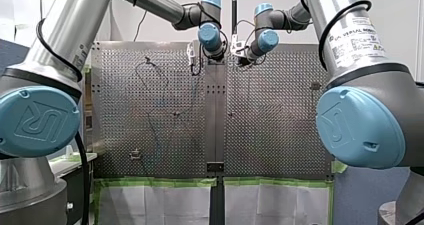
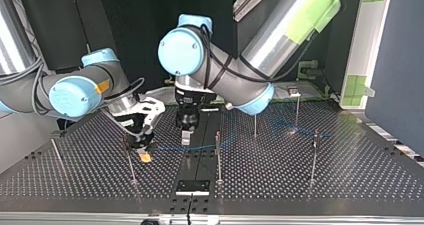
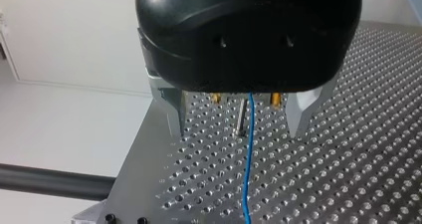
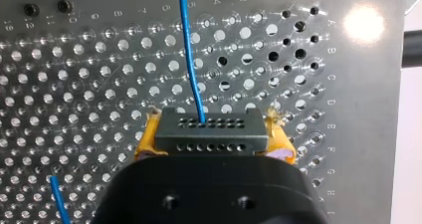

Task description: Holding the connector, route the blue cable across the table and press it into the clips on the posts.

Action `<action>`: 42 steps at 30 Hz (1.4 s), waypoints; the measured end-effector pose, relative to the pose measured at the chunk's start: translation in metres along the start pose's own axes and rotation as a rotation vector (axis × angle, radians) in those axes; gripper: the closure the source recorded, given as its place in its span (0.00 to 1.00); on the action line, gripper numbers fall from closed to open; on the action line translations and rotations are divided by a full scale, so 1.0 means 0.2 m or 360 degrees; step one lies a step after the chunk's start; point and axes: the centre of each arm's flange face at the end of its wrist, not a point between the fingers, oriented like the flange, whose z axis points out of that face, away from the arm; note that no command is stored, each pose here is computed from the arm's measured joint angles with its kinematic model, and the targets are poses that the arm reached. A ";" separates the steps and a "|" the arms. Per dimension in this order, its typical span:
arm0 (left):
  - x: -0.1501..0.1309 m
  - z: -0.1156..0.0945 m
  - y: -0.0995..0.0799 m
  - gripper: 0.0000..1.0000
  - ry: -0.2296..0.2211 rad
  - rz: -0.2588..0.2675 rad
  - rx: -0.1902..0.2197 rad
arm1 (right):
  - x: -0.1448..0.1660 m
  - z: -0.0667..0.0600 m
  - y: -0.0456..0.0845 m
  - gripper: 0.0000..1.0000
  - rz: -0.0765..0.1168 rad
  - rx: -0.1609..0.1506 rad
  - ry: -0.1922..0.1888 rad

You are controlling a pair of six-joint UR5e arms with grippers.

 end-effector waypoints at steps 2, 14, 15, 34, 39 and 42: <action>0.01 0.03 0.00 0.00 0.0001 0.0001 -0.0013 | 0.00 0.00 0.00 1.00 0.0000 0.0000 0.0001; 0.11 0.23 0.02 0.00 -0.0025 -0.0009 -0.0099 | 0.00 0.00 0.01 1.00 0.0000 -0.0002 0.0001; 0.11 0.24 0.03 0.00 -0.0028 -0.0011 -0.0105 | 0.00 0.00 0.01 1.00 0.0000 -0.0003 0.0001; 0.11 0.30 0.11 0.42 -0.0020 -0.0078 -0.0094 | 0.00 0.00 0.02 1.00 0.0004 -0.0004 0.0000; 0.12 0.30 0.11 0.78 -0.0003 -0.0085 -0.0094 | 0.00 0.00 0.02 1.00 0.0007 0.0002 0.0000; 0.12 0.30 0.11 0.93 -0.0001 -0.0085 -0.0098 | 0.00 0.00 0.02 1.00 0.0008 0.0004 -0.0001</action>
